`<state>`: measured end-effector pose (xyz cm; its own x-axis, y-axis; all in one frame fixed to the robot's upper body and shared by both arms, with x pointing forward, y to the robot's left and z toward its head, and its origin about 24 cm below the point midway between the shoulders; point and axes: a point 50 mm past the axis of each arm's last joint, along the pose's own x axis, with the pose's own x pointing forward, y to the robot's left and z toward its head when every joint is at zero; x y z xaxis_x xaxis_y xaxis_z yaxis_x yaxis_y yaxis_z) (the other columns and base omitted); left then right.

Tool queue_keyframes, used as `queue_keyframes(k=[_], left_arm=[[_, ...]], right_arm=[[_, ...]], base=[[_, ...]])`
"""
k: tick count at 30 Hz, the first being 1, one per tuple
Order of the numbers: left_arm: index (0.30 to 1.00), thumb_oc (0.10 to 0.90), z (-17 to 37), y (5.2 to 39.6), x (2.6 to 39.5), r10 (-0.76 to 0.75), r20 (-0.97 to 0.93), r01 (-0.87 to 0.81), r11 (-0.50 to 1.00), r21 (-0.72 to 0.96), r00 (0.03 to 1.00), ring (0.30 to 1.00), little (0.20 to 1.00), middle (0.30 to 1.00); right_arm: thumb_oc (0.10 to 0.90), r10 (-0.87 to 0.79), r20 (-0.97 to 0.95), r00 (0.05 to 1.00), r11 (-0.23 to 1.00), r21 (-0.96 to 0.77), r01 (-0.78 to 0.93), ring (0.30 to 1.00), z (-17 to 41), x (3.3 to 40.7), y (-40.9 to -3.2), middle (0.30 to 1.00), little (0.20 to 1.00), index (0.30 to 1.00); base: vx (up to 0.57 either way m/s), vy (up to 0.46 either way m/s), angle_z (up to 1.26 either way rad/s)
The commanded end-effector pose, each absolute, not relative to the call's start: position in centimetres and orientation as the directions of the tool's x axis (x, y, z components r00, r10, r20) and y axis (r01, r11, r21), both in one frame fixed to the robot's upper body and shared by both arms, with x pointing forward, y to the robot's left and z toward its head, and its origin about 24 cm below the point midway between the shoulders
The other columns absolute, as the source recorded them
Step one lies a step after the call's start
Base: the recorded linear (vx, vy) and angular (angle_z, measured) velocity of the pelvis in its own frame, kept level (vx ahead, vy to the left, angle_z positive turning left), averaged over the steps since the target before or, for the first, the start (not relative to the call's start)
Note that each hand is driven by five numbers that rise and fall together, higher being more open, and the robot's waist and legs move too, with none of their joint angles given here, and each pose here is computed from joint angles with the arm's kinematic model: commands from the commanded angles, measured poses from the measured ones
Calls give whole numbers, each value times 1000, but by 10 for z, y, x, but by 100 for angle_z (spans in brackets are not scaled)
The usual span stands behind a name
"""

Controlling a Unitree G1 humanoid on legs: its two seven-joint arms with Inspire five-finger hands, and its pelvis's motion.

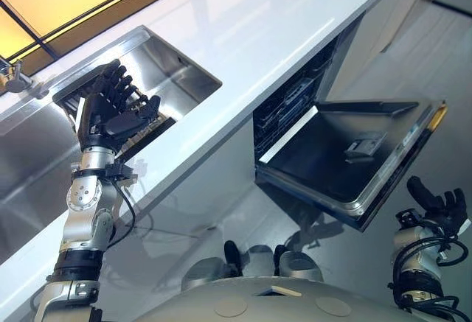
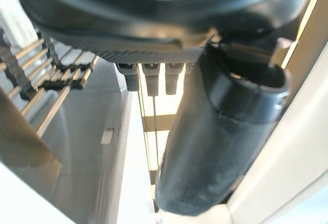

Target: Pick up plates and place into dishwasher.

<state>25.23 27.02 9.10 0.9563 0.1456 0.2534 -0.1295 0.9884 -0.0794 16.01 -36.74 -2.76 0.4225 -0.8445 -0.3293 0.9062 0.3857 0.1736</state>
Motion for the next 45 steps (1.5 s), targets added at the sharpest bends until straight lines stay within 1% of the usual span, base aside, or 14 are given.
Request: queue_keyframes(k=[1, 6, 10, 17, 21, 24, 26, 27, 28, 31, 34, 38, 41, 45], left_arm=[[900, 800, 174, 278, 261, 155, 613, -111, 988, -110, 775, 900, 900, 900], [900, 800, 186, 282, 261, 194, 656, -104, 979, -174, 730, 900, 900, 900], [900, 800, 193, 290, 262, 231, 677, -121, 971, -207, 699, 900, 900, 900], [900, 800, 203, 290, 266, 265, 700, -112, 960, -258, 663, 900, 900, 900], [900, 800, 209, 291, 264, 296, 714, -119, 950, -288, 634, 900, 900, 900], [900, 800, 212, 291, 265, 299, 722, -121, 950, -289, 624, 900, 900, 900], [900, 800, 214, 290, 266, 290, 729, -126, 954, -272, 620, 900, 900, 900], [900, 800, 214, 290, 265, 289, 730, -127, 954, -271, 620, 900, 900, 900], [900, 800, 214, 289, 265, 286, 732, -128, 956, -265, 618, 900, 900, 900], [900, 800, 211, 288, 264, 279, 735, -141, 959, -246, 617, 900, 900, 900], [900, 800, 209, 287, 267, 284, 734, -146, 958, -248, 616, 900, 900, 900], [900, 800, 204, 284, 272, 287, 725, -139, 956, -258, 626, 900, 900, 900], [900, 800, 199, 284, 273, 292, 713, -134, 953, -271, 638, 900, 900, 900], [900, 800, 192, 284, 272, 289, 696, -127, 953, -276, 657, 900, 900, 900]], right_arm=[[800, -848, -26, 530, 484, 369, 793, 900, 41, 187, -405, 900, 900, 900], [800, -758, 20, 652, 549, 560, 621, 900, 48, 206, -399, 900, 900, 900], [800, -665, 52, 745, 557, 699, 449, 900, 46, 219, -391, 900, 900, 900], [800, -490, 39, 871, 599, 740, 304, 900, 41, 241, -372, 900, 900, 900], [800, -296, 59, 953, 615, 775, 143, 900, 42, 260, -348, 900, 900, 900], [800, -69, 148, 987, 620, 781, -74, 900, 51, 276, -319, 900, 900, 900], [800, 195, 271, 943, 583, 741, -333, 900, 69, 289, -280, 900, 900, 900], [800, 204, 279, 938, 579, 739, -345, 900, 70, 289, -277, 900, 900, 900], [800, 306, 330, 893, 542, 711, -448, 900, 80, 293, -257, 900, 900, 900], [800, 526, 458, 717, 407, 605, -685, 900, 111, 294, -209, 900, 900, 900], [800, 661, 549, 511, 254, 478, -841, 900, 146, 291, -162, 900, 900, 900], [800, 738, 584, 338, 134, 365, -922, 900, 176, 282, -118, 900, 900, 900], [800, 752, 586, 301, 93, 358, -929, 900, 185, 276, -99, 900, 900, 900], [800, 753, 586, 299, 85, 365, -927, 900, 189, 271, -87, 900, 900, 900]], base=[[-101, -58, 6], [-100, -31, 0], [-76, 34, -5], [-49, 55, -3], [-15, 75, -3], [13, 80, 1], [25, 76, -2], [17, 56, -7], [8, 38, -13], [15, 62, -11], [19, 85, -15], [64, 129, -23], [106, 154, -19], [113, 143, -9]])
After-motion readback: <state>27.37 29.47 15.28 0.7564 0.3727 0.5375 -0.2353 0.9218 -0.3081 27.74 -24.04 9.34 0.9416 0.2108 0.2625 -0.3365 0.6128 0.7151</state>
